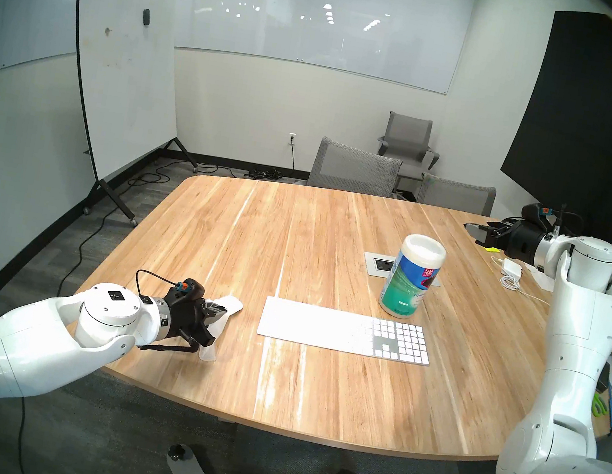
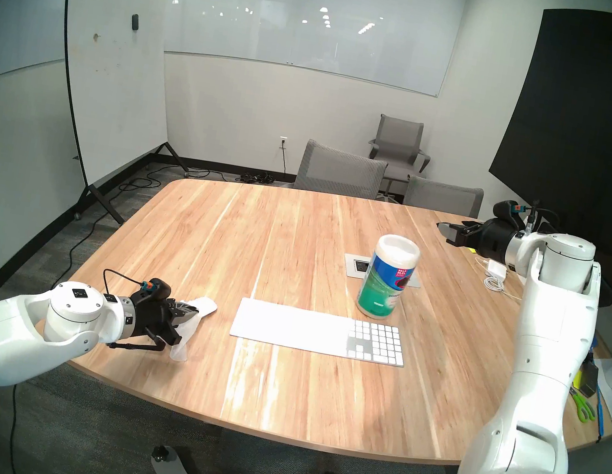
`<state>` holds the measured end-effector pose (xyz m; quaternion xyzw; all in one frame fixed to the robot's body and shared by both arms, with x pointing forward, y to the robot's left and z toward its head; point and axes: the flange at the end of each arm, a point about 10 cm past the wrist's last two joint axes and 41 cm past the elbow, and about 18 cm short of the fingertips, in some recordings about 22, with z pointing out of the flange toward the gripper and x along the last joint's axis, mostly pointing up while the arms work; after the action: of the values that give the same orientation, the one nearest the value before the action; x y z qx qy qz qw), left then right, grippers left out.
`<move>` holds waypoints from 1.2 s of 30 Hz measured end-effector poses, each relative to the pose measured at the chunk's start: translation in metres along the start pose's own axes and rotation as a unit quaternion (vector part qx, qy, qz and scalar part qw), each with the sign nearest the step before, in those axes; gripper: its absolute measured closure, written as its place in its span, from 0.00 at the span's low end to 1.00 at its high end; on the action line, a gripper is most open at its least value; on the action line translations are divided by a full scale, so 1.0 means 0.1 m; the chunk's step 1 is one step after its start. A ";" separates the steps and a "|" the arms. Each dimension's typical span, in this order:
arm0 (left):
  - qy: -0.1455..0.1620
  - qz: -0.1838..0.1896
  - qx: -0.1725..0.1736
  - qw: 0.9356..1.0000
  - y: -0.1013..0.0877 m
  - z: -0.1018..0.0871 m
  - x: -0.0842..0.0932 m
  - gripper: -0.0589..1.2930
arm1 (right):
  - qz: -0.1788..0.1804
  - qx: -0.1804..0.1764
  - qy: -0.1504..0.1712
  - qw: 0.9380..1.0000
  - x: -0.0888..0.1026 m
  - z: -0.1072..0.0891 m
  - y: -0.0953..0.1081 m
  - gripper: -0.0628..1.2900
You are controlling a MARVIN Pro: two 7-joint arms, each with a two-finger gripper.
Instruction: Wipe the keyboards and mice with a disinfecting wipe, then set the wipe down
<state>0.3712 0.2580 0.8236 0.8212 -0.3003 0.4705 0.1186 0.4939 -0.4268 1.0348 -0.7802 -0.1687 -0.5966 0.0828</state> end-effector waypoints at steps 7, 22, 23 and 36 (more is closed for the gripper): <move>-0.001 -0.001 0.006 1.000 -0.14 0.05 0.00 0.97 | 0.000 0.000 0.000 1.000 0.00 0.00 0.00 0.05; -0.017 0.002 -0.006 1.000 -0.09 0.30 -0.03 0.97 | 0.000 0.000 0.000 1.000 0.00 0.00 0.00 0.05; -0.019 0.002 -0.007 1.000 -0.09 0.33 -0.04 0.97 | 0.000 0.000 0.000 1.000 0.00 0.00 0.00 0.05; -0.006 0.006 -0.010 1.000 -0.10 0.42 0.03 0.97 | 0.000 0.000 0.000 1.000 0.00 0.00 0.00 0.05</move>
<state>0.4080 0.2451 0.8047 0.8212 -0.3105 0.4629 0.1225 0.4939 -0.4268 1.0348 -0.7802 -0.1687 -0.5966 0.0827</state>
